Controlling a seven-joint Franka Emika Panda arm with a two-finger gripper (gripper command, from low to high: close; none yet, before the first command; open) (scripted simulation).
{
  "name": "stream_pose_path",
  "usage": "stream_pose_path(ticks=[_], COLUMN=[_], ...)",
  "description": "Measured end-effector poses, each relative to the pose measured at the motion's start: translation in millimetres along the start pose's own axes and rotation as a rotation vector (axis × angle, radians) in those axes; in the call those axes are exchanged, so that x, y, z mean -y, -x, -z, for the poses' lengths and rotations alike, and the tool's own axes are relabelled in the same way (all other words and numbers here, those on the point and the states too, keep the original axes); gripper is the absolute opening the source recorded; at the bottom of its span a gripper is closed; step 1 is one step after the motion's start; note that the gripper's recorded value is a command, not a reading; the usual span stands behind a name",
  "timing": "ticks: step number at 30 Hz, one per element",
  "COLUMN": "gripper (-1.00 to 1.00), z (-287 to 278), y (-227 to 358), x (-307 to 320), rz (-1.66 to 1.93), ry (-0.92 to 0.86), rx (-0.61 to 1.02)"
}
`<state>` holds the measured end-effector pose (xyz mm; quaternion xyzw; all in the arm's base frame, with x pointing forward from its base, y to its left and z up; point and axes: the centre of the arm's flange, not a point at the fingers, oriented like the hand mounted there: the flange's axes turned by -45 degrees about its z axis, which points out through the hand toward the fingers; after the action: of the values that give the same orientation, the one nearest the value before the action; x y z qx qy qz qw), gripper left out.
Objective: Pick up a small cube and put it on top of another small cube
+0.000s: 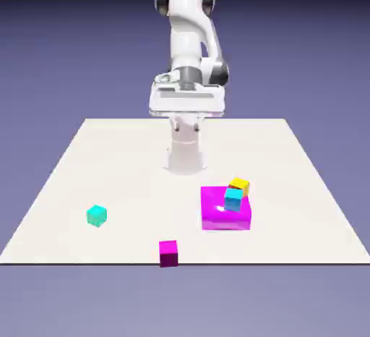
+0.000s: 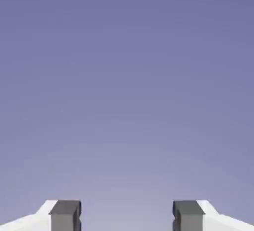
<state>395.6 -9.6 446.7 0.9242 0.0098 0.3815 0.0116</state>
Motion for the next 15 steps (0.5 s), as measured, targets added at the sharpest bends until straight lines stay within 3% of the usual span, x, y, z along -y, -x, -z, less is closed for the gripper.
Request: stream_pose_path(ticks=[15], gripper=[0.00], z=[-116.5], y=[129.0], x=[-167.5], rz=[-0.280], ry=[0.212], rx=[0.197])
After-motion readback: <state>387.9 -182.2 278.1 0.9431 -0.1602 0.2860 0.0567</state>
